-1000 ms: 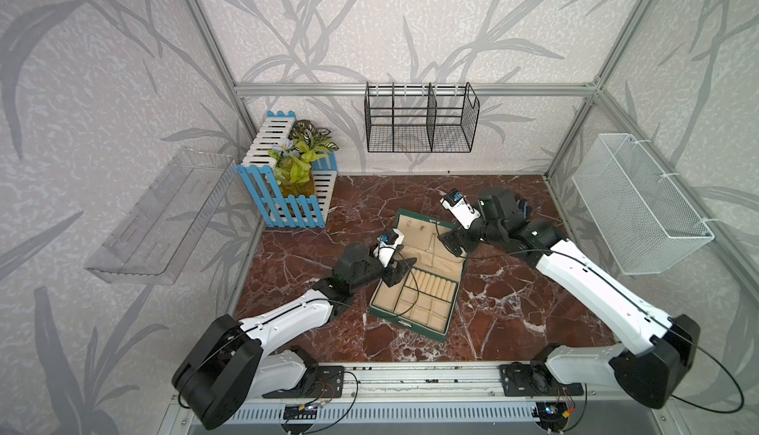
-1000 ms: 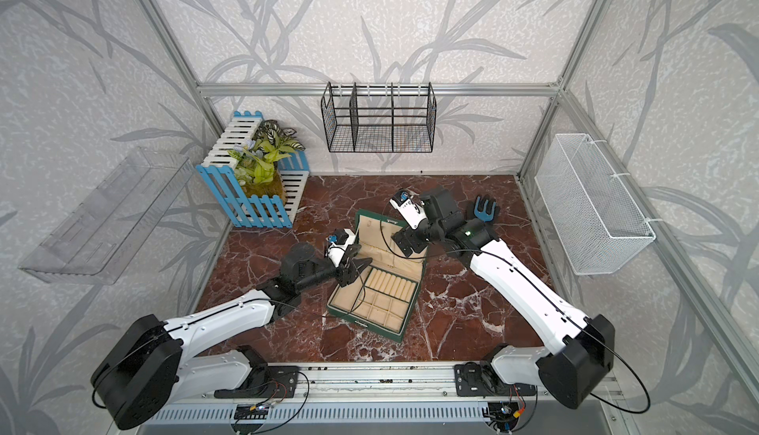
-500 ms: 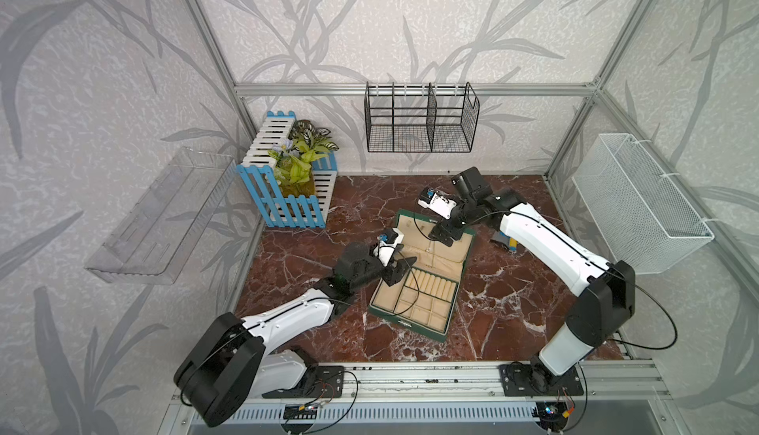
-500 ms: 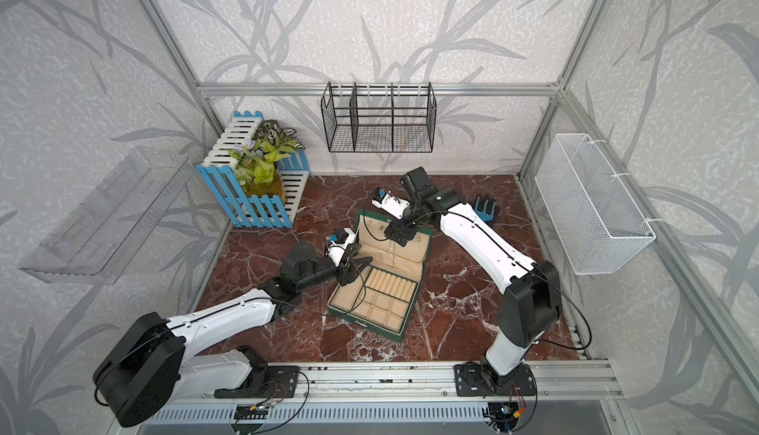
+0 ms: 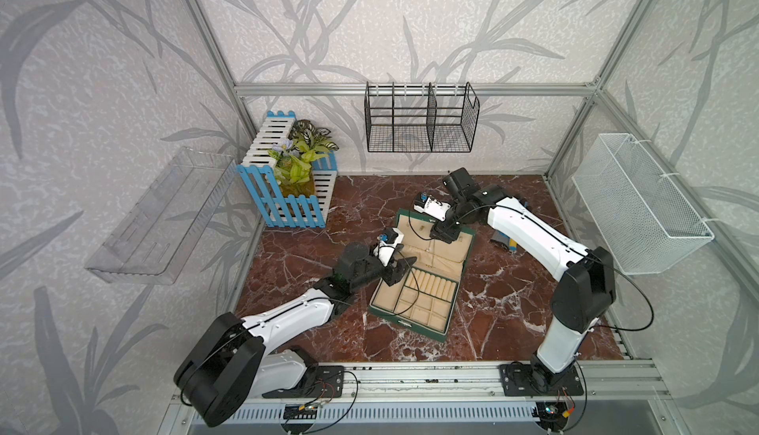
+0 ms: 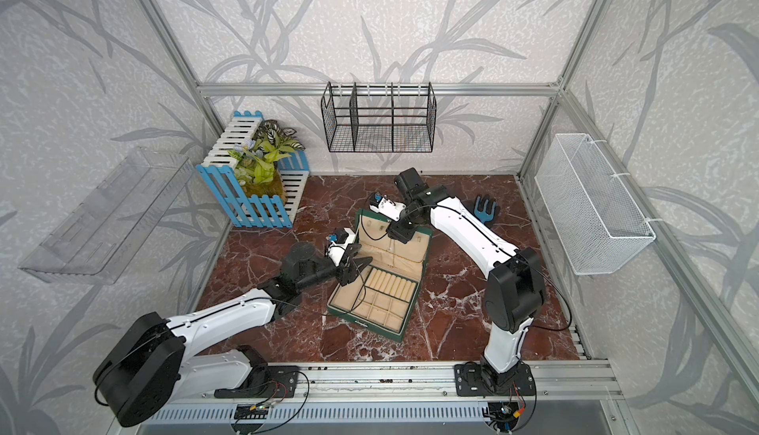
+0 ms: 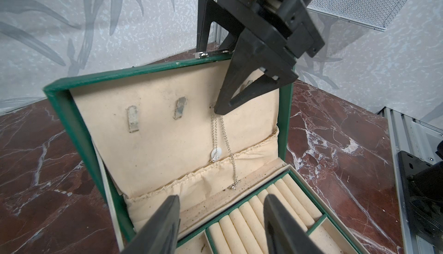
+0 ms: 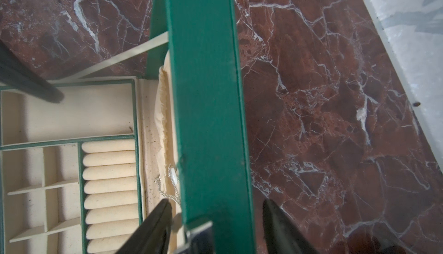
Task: Put jewelry chain into jewelry box
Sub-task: Close the fastener on the jewelry box.
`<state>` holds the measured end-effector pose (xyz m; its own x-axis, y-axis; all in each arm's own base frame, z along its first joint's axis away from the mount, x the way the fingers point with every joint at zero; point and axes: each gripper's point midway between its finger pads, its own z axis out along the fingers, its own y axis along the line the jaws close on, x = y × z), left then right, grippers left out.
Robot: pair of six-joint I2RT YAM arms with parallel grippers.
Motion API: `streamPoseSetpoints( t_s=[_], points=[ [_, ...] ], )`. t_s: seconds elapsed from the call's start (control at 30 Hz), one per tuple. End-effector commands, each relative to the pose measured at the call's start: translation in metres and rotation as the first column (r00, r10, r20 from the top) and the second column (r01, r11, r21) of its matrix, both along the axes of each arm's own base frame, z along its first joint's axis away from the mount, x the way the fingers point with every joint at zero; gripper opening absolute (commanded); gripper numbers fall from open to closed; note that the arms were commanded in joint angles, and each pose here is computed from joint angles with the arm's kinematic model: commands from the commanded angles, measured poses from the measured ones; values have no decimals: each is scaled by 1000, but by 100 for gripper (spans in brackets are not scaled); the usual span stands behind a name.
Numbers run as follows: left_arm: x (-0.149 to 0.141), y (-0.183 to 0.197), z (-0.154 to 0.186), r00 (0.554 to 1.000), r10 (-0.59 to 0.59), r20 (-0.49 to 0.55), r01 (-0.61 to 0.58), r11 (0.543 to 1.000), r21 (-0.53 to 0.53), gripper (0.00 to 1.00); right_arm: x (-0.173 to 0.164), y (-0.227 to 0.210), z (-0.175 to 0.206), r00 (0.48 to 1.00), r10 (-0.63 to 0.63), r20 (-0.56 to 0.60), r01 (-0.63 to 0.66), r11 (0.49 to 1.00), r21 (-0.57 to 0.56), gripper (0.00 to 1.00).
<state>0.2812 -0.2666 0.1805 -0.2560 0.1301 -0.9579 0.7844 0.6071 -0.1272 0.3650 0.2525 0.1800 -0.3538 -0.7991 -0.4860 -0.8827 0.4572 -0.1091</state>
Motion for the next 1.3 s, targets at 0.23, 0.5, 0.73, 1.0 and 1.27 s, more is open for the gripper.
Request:
streamPoseSetpoints(
  t_s=[0.23,0.5,0.73,1.0,1.27],
  points=[
    [2,-1,10,1000,2,21,-2,1000,-2,59,8,-6,1,999,-32,18,33,999,-30,38],
    [2,1,10,1000,10,20,-10,1000,2,59,12,-9,-13,998,-57,12,57,995,-84,23],
    [3,3,0,999,5,46,-8,998,66,58,11,-3,-18,1000,-24,7,25,995,-97,15],
    [-1,5,-17,973,-135,189,72,949,306,58,-17,28,-8,978,200,-52,-198,979,47,8],
    [19,16,-30,923,-175,343,-18,870,493,59,-41,39,-13,928,359,-100,-351,932,85,5]
  ],
)
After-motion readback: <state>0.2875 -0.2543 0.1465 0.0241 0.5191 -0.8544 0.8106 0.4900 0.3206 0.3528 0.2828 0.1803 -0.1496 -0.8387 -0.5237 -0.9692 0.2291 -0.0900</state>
